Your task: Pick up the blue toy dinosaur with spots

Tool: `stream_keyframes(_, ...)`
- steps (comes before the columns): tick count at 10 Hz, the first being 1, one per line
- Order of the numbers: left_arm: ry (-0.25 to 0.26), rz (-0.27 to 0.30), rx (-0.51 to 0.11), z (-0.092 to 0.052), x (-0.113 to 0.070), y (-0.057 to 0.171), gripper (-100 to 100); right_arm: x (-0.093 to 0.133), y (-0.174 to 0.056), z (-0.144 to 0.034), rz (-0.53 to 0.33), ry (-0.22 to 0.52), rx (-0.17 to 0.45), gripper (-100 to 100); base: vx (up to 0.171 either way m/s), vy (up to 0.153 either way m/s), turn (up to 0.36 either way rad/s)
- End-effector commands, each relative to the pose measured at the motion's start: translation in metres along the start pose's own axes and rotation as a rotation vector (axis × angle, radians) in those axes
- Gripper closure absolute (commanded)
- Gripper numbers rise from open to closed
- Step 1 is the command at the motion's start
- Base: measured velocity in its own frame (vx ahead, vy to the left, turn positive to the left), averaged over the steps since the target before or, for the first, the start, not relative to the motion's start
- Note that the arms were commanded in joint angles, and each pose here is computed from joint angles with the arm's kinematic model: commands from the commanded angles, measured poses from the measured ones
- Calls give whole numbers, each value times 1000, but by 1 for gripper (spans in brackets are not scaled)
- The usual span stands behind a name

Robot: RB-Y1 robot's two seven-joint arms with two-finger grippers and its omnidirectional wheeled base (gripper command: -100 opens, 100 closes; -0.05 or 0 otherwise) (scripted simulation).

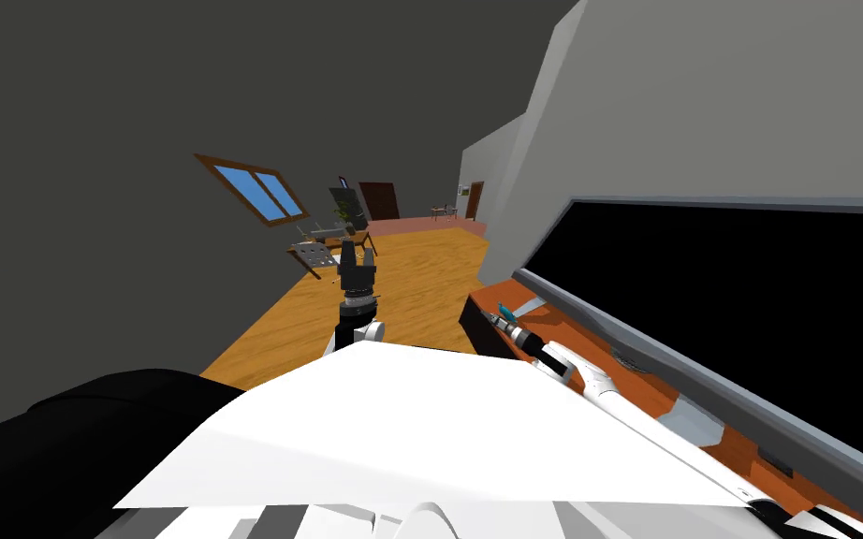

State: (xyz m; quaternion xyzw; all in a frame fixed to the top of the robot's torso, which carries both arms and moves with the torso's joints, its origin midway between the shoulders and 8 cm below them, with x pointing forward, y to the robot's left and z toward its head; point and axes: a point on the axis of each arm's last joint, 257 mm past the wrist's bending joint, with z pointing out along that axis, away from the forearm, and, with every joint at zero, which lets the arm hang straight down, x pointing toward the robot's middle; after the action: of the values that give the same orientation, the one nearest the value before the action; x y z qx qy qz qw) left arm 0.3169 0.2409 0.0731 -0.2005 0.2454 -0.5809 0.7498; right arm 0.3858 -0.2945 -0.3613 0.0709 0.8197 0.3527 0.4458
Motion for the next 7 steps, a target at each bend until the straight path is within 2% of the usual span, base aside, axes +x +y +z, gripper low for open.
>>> stream_keyframes(1, 0, 0, 0, 0, 0, 0, 0, 4, -18, -5, -1, 13, 36, -100, 4, -15, -50)
stream_keyframes(2, 0, 0, 0, 0, 0, 0, 0, 11, -35, -14, -37, 68, 71, -100, 6, -14, 336)
stream_keyframes(3, 0, 0, 0, 0, 0, 0, 0, 12, -45, -19, -34, 71, 93, -100, 8, -24, 245)
stream_keyframes(5, 0, 0, 0, 0, 0, 0, 0, 14, -53, -22, -32, 74, 111, -100, 2, -9, -38)
stream_keyframes(6, 0, 0, 0, 0, 0, 0, 0, 20, -74, -36, -65, 128, 155, -100, 3, -7, 402)
stream_keyframes(7, 0, 0, 0, 0, 0, 0, 0, 22, -87, -43, -62, 132, 186, -100, 7, -29, 210)
